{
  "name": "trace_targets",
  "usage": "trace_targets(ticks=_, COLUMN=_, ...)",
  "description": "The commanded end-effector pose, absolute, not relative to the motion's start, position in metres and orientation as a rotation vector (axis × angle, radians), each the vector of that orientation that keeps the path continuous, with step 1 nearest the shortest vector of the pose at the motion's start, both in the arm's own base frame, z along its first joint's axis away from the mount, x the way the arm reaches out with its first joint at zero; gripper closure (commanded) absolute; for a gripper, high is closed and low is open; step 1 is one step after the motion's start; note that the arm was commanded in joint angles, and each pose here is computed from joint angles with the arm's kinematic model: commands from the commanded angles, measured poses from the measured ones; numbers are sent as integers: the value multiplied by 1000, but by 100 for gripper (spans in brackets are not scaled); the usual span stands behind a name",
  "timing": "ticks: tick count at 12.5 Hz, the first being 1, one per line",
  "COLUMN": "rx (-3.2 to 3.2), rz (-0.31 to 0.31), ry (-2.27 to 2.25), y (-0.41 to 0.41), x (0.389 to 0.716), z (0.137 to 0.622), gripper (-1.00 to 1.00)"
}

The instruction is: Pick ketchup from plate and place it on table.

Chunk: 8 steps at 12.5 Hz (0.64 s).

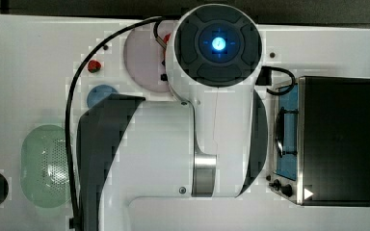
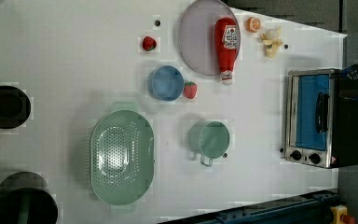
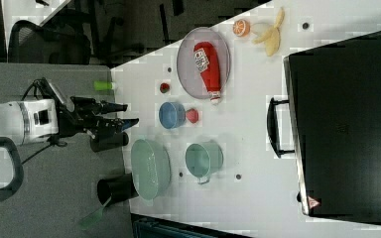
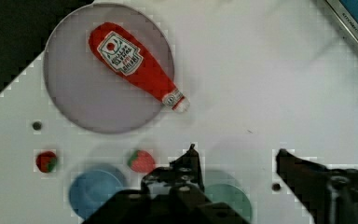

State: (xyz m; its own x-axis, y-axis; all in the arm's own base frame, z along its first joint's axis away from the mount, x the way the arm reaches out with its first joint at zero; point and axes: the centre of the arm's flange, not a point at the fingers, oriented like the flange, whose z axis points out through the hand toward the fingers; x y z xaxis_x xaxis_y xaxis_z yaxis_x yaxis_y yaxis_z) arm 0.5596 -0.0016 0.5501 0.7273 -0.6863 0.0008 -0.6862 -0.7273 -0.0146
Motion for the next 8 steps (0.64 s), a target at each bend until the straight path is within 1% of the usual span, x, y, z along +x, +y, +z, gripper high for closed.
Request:
trace_targets(ticks=1, rx=-2882, rz=83, ry=1290, y=-8, x=507, z=566, gripper=-58)
trace_targets(ticks=3, rx=-2887, rz=78, ry=1275, y=-7, x=512, z=561, gripper=-99)
trace_targets(ticks=5, rx=-2893, rz=73, ry=1253, y=-5, x=522, z=549, gripper=-100)
trace_targets(ticks=6, rx=-2901, rz=80, ry=1236, y=-4, x=528, z=540, gripper=-100)
trace_targets(ticks=8, rx=-2917, rz=121, ry=1210, y=-2, x=540, z=517, gripper=-100)
